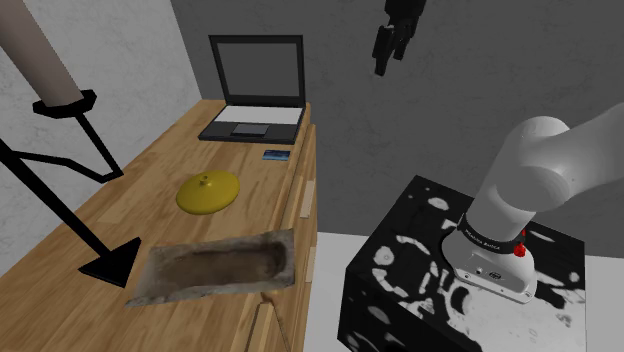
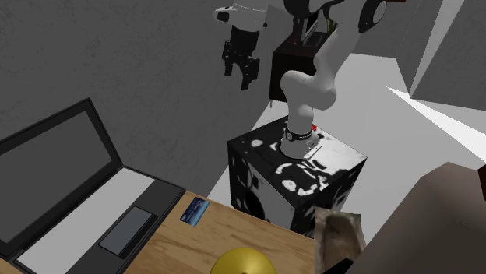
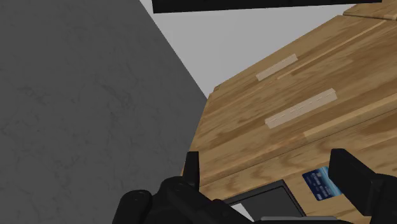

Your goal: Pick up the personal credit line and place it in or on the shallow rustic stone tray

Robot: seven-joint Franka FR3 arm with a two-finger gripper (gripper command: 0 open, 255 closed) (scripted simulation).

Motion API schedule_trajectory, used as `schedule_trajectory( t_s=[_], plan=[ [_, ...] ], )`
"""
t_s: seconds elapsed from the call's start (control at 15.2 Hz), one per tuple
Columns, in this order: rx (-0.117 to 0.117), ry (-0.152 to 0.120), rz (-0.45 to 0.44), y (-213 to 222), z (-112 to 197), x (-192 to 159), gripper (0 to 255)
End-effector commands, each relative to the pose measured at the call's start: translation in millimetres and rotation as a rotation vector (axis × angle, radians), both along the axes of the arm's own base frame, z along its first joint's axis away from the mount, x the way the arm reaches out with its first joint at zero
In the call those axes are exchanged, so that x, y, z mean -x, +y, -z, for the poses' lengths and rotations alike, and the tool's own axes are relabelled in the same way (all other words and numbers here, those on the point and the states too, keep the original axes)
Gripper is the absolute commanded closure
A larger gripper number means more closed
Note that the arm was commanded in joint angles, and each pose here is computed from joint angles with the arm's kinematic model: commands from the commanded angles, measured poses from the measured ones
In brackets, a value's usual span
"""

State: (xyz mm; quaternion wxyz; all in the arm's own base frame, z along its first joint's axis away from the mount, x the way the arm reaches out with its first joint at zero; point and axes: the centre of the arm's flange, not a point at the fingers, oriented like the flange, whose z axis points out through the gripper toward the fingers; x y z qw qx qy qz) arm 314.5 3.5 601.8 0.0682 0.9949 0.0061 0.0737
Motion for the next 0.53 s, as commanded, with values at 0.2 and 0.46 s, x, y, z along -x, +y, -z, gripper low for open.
schedule_trajectory(
  t_s=[0.2, 0.46],
  plan=[
    [-0.025, -0.039, -0.059, 1, 30, -19, 0],
    [-0.059, -0.091, -0.139, 6, 68, -46, 0]
  ],
)
